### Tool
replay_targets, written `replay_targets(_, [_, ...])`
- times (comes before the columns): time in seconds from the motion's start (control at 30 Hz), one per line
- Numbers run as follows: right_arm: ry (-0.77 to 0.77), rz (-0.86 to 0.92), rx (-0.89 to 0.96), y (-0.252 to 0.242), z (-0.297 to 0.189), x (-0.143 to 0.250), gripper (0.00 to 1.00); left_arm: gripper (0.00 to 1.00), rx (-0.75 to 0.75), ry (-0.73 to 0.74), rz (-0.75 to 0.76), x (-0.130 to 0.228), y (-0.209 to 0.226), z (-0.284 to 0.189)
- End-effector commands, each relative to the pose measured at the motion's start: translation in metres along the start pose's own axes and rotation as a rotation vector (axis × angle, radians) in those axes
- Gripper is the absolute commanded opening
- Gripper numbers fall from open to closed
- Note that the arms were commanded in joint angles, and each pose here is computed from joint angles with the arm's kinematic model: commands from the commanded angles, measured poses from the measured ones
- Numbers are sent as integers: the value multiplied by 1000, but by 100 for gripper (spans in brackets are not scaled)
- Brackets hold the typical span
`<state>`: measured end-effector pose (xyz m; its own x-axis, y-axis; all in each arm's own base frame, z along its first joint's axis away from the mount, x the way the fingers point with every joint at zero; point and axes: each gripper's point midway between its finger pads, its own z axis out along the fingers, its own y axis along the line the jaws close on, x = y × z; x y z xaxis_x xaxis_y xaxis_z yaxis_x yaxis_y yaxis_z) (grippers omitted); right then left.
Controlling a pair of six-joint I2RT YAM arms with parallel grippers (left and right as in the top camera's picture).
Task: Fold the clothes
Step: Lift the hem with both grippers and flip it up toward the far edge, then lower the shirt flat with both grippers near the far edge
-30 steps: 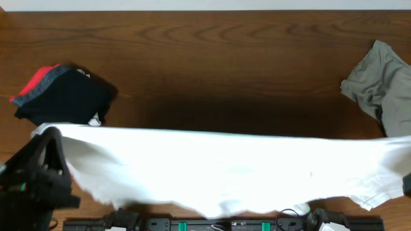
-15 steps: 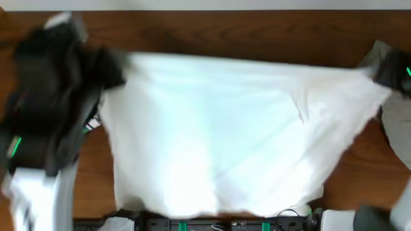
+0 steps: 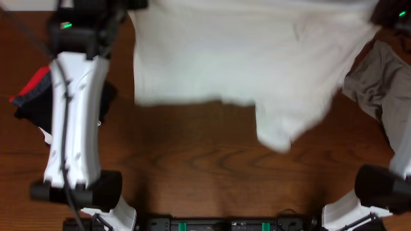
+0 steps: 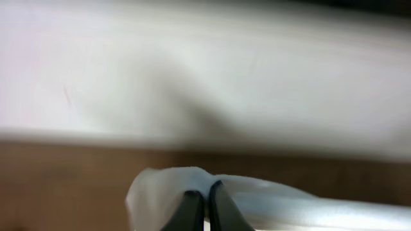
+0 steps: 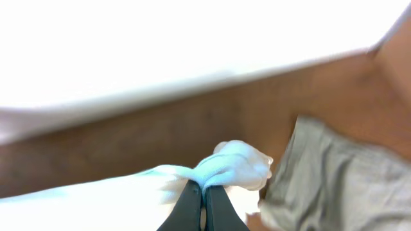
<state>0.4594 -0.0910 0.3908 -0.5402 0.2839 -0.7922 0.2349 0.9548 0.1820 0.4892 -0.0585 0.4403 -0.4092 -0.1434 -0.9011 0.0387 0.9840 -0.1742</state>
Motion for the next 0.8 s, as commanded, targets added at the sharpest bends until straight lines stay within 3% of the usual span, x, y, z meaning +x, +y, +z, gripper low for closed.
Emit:
replay_targets(0.0, [-165, 6, 14, 5, -76, -35, 1, 6, -22, -224, 39, -69, 3, -93])
replay_targets(0.13, [-25, 9, 70, -6, -77, 0, 1, 6, -44, -71, 42, -32, 9, -99])
replay_targets(0.53, [687, -22, 180, -43, -33, 179, 1, 6, -224, 909, -1, 208, 53, -47])
replay_targets(0.77, [960, -36, 193, -58, -17, 266, 1, 6, -203, 1266, -54, 311, 55, -45])
